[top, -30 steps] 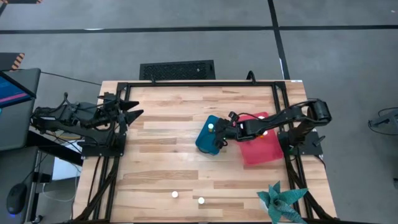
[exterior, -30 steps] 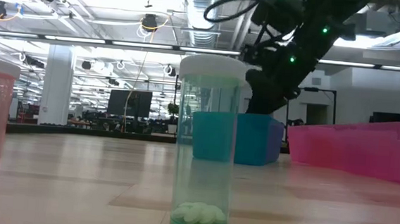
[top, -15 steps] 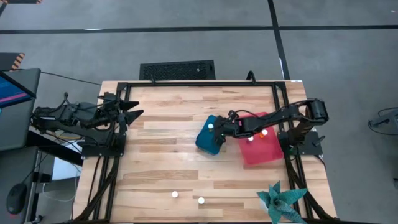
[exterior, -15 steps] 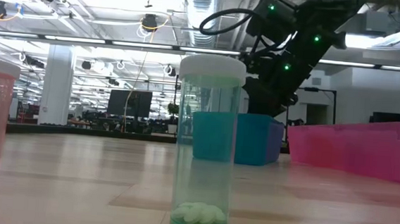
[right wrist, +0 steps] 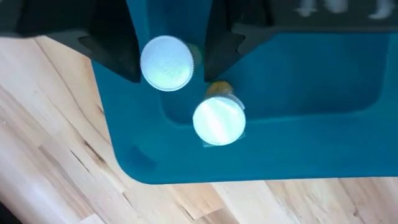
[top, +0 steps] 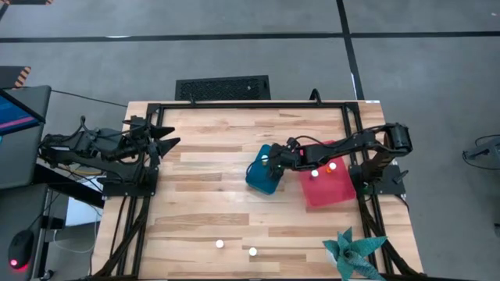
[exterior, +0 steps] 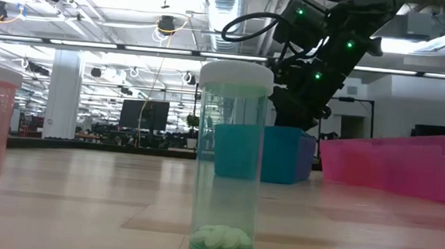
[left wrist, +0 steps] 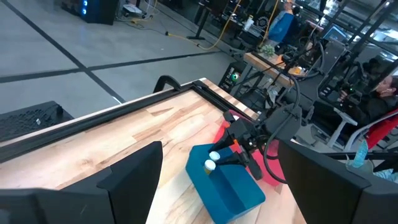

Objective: Pick and place medicine bottles into bin by pill shape (circle, oval)
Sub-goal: Put the yellow tablet bottle into the blue bin, then put the light blue tablet bottle into the blue bin

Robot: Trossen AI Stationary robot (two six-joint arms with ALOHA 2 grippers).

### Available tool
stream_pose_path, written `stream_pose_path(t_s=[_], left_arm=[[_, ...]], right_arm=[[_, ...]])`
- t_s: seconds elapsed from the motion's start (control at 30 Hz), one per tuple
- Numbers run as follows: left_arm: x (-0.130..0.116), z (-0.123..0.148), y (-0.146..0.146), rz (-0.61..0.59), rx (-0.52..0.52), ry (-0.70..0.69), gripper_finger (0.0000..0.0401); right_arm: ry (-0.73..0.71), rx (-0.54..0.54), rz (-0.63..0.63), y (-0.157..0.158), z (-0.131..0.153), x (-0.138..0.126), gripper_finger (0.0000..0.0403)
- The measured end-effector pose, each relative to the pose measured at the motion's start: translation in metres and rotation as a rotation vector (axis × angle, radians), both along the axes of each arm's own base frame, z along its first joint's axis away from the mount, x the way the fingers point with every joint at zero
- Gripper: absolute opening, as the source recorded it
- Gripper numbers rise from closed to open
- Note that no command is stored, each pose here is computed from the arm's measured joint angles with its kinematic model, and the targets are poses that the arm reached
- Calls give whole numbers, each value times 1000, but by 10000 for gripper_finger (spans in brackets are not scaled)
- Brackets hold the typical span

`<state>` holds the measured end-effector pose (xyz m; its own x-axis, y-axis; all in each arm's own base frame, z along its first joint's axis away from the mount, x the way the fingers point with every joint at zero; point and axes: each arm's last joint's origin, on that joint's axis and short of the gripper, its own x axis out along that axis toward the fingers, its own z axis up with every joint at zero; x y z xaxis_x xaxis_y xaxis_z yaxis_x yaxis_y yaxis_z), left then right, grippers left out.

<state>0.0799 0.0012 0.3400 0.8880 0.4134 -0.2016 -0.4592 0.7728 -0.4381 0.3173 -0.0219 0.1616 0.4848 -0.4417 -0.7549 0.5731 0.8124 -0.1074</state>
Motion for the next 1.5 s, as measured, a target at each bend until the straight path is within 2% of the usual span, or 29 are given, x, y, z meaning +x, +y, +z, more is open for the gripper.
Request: stream_pose_path(t_s=[0.2,0.4,0.57,0.7,0.9,1.2,1.33,1.5], left_arm=[[0,0,0,0,0,0,312],[0,0,0,0,0,1,312],[0,0,0,0,0,2,312],[0,0,0,0,0,2,312],[0,0,0,-11,14,9,312],[0,0,-1,-34,17,14,312],[1,0,-2,-62,10,15,312],[1,0,-2,-64,10,16,312]], right_arm=[[-16,0,2,0,6,-1,208],[-79,19,17,2,26,-7,238],[-217,37,26,11,66,-18,238],[-372,66,117,31,109,-23,232],[-456,80,258,73,146,-13,223],[-459,118,418,144,157,35,211],[-457,127,471,172,155,52,206],[-394,141,519,203,141,61,206]])
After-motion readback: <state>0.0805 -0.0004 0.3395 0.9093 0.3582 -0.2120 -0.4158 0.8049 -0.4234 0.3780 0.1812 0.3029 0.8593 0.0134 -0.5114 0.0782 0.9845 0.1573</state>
